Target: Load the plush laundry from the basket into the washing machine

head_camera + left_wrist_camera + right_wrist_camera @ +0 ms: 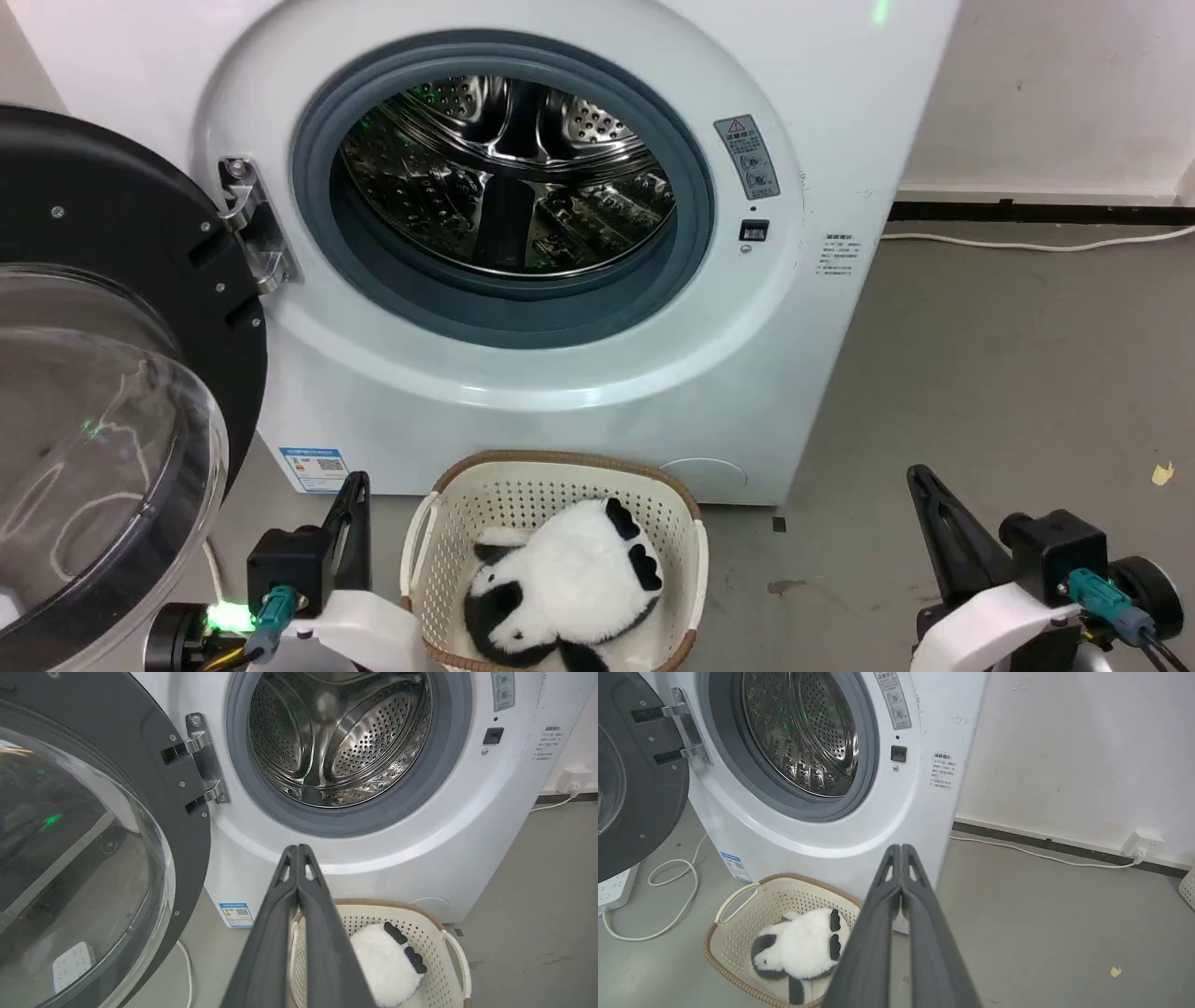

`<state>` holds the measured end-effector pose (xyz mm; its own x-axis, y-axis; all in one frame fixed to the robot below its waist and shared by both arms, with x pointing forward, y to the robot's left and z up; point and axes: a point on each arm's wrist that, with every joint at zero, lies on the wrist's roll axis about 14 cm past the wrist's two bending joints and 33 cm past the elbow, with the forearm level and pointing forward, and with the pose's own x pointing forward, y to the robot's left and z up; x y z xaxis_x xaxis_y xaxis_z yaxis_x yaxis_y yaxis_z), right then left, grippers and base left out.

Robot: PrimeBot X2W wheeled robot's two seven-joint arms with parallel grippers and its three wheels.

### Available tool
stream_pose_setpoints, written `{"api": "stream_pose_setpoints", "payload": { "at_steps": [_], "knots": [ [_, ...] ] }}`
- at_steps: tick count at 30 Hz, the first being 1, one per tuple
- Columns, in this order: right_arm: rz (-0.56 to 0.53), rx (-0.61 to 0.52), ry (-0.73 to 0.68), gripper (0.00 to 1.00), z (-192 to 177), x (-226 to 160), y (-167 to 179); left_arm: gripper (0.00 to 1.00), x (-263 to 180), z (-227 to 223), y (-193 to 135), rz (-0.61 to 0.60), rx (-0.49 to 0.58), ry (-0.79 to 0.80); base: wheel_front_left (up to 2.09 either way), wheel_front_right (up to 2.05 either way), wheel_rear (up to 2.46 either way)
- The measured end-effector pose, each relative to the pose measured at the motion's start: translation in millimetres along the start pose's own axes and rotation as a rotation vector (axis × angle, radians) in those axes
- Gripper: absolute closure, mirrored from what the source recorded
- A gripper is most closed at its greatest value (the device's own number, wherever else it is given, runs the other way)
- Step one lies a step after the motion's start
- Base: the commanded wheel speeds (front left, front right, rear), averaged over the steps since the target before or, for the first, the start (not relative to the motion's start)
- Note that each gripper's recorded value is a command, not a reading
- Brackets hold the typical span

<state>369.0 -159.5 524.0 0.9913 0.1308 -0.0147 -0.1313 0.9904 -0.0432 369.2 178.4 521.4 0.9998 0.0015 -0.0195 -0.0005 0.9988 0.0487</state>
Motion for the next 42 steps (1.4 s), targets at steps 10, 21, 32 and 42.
{"api": "stream_pose_setpoints", "payload": {
  "at_steps": [10,21,32,42],
  "knots": [
    [0.000,0.000,0.000,1.00,0.0,0.0,-0.1,1.00,0.0,0.0,-0.1,0.000,0.000,0.000,0.00,0.00,0.00],
    [0.000,0.000,0.000,1.00,0.0,0.0,0.1,1.00,0.0,0.0,0.1,0.000,0.000,0.000,0.00,0.00,0.00],
    [0.000,0.000,0.000,1.00,0.0,0.0,-0.1,1.00,0.0,0.0,-0.1,0.000,0.000,0.000,0.00,0.00,0.00],
    [0.000,0.003,0.000,0.00,-0.1,-0.1,0.2,0.00,0.0,-0.5,-0.6,-0.002,0.000,0.001,0.00,0.00,0.00]
  ]
}}
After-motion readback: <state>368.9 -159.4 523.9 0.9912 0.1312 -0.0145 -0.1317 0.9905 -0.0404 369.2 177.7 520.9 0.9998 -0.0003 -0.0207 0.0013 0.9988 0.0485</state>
